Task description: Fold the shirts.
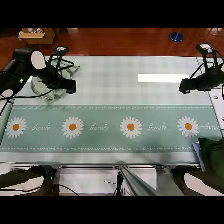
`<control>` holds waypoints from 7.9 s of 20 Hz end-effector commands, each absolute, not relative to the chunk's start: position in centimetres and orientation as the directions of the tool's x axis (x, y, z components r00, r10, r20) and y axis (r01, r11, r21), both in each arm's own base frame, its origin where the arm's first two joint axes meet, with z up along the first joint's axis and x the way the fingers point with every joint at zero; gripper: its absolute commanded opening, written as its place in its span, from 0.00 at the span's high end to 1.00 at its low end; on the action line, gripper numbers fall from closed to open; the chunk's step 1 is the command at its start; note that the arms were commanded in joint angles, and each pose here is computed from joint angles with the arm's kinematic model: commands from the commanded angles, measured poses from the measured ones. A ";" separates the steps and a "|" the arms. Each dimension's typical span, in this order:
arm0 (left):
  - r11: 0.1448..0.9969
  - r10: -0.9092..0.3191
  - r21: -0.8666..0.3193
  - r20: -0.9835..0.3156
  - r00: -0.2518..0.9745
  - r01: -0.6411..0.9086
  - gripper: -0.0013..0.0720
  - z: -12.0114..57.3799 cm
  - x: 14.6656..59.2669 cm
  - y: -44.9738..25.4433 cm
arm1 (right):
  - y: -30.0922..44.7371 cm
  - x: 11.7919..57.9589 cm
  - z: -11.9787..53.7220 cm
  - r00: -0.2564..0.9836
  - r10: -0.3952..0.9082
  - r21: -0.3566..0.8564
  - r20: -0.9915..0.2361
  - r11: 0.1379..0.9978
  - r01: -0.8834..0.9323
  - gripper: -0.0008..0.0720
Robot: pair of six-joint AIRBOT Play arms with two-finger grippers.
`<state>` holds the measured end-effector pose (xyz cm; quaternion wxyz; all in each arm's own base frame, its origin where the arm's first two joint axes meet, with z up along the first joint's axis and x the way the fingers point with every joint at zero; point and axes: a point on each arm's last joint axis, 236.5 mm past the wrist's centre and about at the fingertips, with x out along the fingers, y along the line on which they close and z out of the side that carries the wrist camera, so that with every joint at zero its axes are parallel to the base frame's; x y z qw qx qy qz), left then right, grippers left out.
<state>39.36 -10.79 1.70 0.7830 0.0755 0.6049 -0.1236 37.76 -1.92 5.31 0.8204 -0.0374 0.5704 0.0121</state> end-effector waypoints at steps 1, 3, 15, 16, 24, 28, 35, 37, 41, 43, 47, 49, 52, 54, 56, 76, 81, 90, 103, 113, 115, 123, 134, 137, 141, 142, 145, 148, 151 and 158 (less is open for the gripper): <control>0.958 -0.104 -0.030 -0.963 0.247 0.286 0.00 1.7 39.6 -10.9 | -1.9 39.0 5.8 0.399 -0.025 -0.053 -0.917 0.997 -0.060 0.14; 0.958 -0.110 -0.033 -0.960 0.258 0.286 0.00 1.7 39.9 -11.1 | -2.0 39.8 6.2 0.433 -0.026 -0.056 -0.901 0.997 -0.058 0.14; 0.995 0.099 0.091 -0.773 0.626 -0.046 0.00 4.2 51.5 2.2 | -1.5 39.7 6.1 0.431 -0.005 -0.033 -0.902 0.998 -0.059 0.14; 0.993 0.114 0.087 -0.788 0.606 -0.074 0.00 3.1 51.5 3.7 | -1.3 39.7 6.1 0.431 0.001 -0.027 -0.902 0.998 -0.059 0.14; 0.990 0.136 0.080 -0.789 0.599 -0.119 0.00 -4.3 54.6 7.1 | -0.7 39.7 6.1 0.430 0.026 0.001 -0.902 0.998 -0.060 0.16; 0.990 0.133 0.083 -0.835 0.535 -0.117 0.00 -8.4 54.3 7.3 | -0.7 39.3 5.9 0.413 0.028 0.003 -0.910 0.998 -0.061 0.16; 0.991 0.132 0.064 -0.636 0.760 -0.119 0.94 9.5 59.2 5.5 | -1.0 39.2 5.9 0.411 0.016 -0.010 -0.912 0.998 -0.061 0.16; 0.994 0.109 0.052 -0.533 0.839 -0.096 0.94 18.5 58.4 3.3 | -1.2 39.2 5.9 0.408 0.008 -0.018 -0.913 0.998 -0.060 0.16; 0.999 -0.021 0.022 -0.312 0.950 0.029 0.94 34.8 51.0 -4.2 | -1.8 37.8 5.3 0.350 -0.018 -0.042 -0.937 0.997 -0.063 0.16; 0.992 -0.120 0.011 -0.214 0.969 0.125 0.94 40.3 45.9 -8.2 | -2.9 36.4 4.9 0.290 -0.065 -0.088 -0.955 0.994 -0.068 0.16; 0.948 -0.309 0.001 -0.225 0.924 0.317 0.94 42.4 38.4 -15.1 | -6.3 34.5 4.9 0.211 -0.206 -0.225 -0.956 0.972 -0.070 0.16; 0.922 -0.364 0.005 -0.330 0.871 0.387 0.94 39.7 36.9 -17.9 | -6.7 33.8 4.8 0.179 -0.223 -0.238 -0.958 0.969 -0.067 0.16; 0.886 -0.411 0.013 -0.437 0.800 0.463 0.94 35.9 35.9 -21.5 | -6.7 33.1 4.7 0.152 -0.223 -0.234 -0.963 0.970 -0.065 0.16; 0.854 -0.465 -0.013 -0.468 0.751 0.521 0.94 34.4 35.3 -24.3 | -6.6 32.8 4.6 0.140 -0.221 -0.231 -0.965 0.971 -0.064 0.16; 0.823 -0.509 -0.042 -0.498 0.702 0.567 0.94 33.0 35.0 -26.8 | -6.6 32.8 4.6 0.138 -0.219 -0.229 -0.966 0.971 -0.061 0.16; 0.590 -0.715 -0.448 -0.677 0.177 0.672 0.44 17.1 32.1 -42.9 | -6.4 33.2 4.7 0.154 -0.213 -0.223 -0.965 0.973 -0.055 0.16; 0.618 -0.631 -0.383 -0.762 0.143 0.687 0.11 14.9 34.1 -37.9 | -7.3 32.7 5.1 0.145 -0.248 -0.258 -0.958 0.965 -0.053 0.16; 0.836 -0.472 -0.423 -0.879 0.063 0.351 0.12 9.3 39.3 -16.5 | -7.3 32.5 3.7 0.140 -0.247 -0.259 -0.959 0.963 -0.078 0.16; 0.678 -0.735 -0.735 -0.678 -0.028 0.004 0.12 -6.2 37.3 -21.1 | -5.7 31.2 -1.1 0.102 -0.181 -0.194 -0.978 0.972 -0.134 0.18; 0.629 -0.777 -0.777 -0.629 -0.008 -0.010 0.12 -7.4 40.2 -23.2 | -4.4 32.2 -1.2 0.144 -0.127 -0.145 -0.981 0.982 -0.122 0.18; 0.637 -0.771 -0.771 -0.637 -0.005 0.004 0.12 -7.4 41.3 -23.6 | -4.3 32.2 -1.2 0.144 -0.124 -0.142 -0.982 0.982 -0.122 0.18; 0.710 -0.680 -0.704 -0.689 -0.252 0.011 0.13 -10.3 38.4 -24.2 | -4.3 32.2 -1.2 0.144 -0.122 -0.139 -0.982 0.983 -0.121 0.18; 0.749 -0.622 -0.662 -0.710 -0.330 0.013 0.17 -11.6 37.2 -22.9 | -3.9 32.2 -1.3 0.145 -0.104 -0.122 -0.984 0.986 -0.118 0.18; 0.745 -0.623 -0.666 -0.713 -0.321 0.031 0.17 -11.2 37.6 -23.0 | -3.9 32.2 -1.3 0.145 -0.105 -0.122 -0.984 0.985 -0.118 0.19; 0.727 -0.622 -0.677 -0.722 -0.302 0.120 0.17 -11.3 38.2 -22.9 | -3.9 32.2 -1.3 0.145 -0.105 -0.122 -0.984 0.985 -0.118 0.28; 0.720 -0.621 -0.677 -0.726 -0.295 0.152 0.17 -11.4 38.3 -22.9 | -3.9 32.2 -1.3 0.145 -0.105 -0.122 -0.984 0.985 -0.118 0.28; 0.721 -0.584 -0.645 -0.763 -0.278 0.254 0.17 -11.8 38.9 -22.1 | -3.9 32.2 -1.3 0.145 -0.105 -0.122 -0.984 0.985 -0.118 0.28; 0.771 -0.516 -0.562 -0.827 -0.224 0.299 0.17 -11.7 41.1 -19.5 | -3.9 32.2 -1.3 0.145 -0.105 -0.122 -0.984 0.985 -0.118 0.28; 0.764 -0.558 -0.561 -0.823 -0.111 0.319 0.17 -10.1 44.5 -19.4 | -3.9 32.2 -1.3 0.145 -0.104 -0.122 -0.984 0.986 -0.118 0.28; 0.645 -0.658 -0.704 -0.709 -0.252 0.297 0.17 -10.2 41.6 -22.5 | -3.9 32.2 -1.3 0.144 -0.104 -0.122 -0.984 0.986 -0.118 0.28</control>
